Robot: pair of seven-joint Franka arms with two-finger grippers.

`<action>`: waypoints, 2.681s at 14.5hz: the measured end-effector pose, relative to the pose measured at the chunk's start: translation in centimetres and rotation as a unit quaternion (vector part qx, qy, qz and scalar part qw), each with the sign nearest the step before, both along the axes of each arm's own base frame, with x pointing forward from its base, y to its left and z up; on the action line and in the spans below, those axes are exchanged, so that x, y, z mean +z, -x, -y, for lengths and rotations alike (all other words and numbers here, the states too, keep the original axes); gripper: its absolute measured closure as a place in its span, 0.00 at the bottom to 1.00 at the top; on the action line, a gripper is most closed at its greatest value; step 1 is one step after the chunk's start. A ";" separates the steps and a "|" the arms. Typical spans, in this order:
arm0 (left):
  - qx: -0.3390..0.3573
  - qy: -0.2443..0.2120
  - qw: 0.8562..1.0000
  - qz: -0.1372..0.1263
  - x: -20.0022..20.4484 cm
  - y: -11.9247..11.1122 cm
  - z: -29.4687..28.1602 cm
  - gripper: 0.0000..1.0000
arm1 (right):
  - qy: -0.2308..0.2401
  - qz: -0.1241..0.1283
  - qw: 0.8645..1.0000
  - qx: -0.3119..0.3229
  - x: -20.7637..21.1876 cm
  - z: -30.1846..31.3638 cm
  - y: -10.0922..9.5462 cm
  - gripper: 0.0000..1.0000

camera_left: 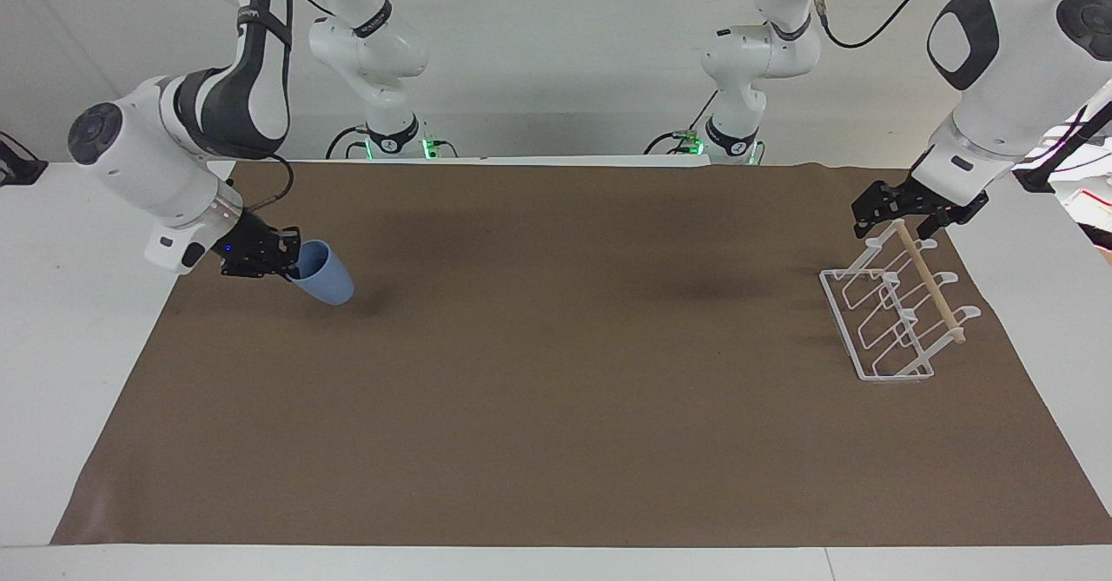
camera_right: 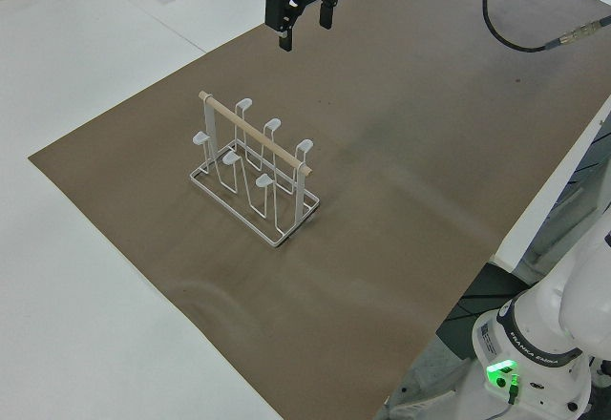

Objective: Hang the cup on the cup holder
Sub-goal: 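Grasp the cup rim with the right gripper and lift it sideways, then carry the cup toward the left gripper while the left gripper reaches it, then grasp the cup with the left gripper while the right gripper releases it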

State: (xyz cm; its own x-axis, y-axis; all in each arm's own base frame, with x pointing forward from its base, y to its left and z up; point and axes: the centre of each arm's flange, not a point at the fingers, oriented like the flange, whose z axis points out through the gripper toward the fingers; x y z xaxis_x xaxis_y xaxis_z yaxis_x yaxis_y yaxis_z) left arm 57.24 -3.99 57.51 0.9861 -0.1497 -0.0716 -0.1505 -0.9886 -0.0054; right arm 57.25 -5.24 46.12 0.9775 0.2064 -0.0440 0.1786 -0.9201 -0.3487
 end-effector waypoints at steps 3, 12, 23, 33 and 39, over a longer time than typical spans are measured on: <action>0.000 0.000 1.000 0.000 0.0 0.0 0.0 0.00 | -0.104 -0.053 0.984 -0.136 0.2 -4.7 -1.1 0.96; 0.118 0.015 0.993 -0.019 1.3 2.0 4.5 0.00 | -0.184 -0.099 0.924 -0.321 0.0 -23.6 -1.8 0.96; 0.580 0.149 0.783 -0.171 -4.2 3.7 19.8 0.00 | -0.212 -0.164 0.898 -0.348 -1.1 -36.4 3.1 0.96; 0.622 0.128 0.744 -0.207 -11.5 3.0 23.8 0.02 | -0.229 -0.160 0.892 -0.355 -1.0 -39.5 4.7 0.96; 0.626 0.131 0.743 -0.195 -11.4 3.1 24.3 0.29 | -0.230 -0.157 0.890 -0.362 -1.1 -38.9 4.2 0.96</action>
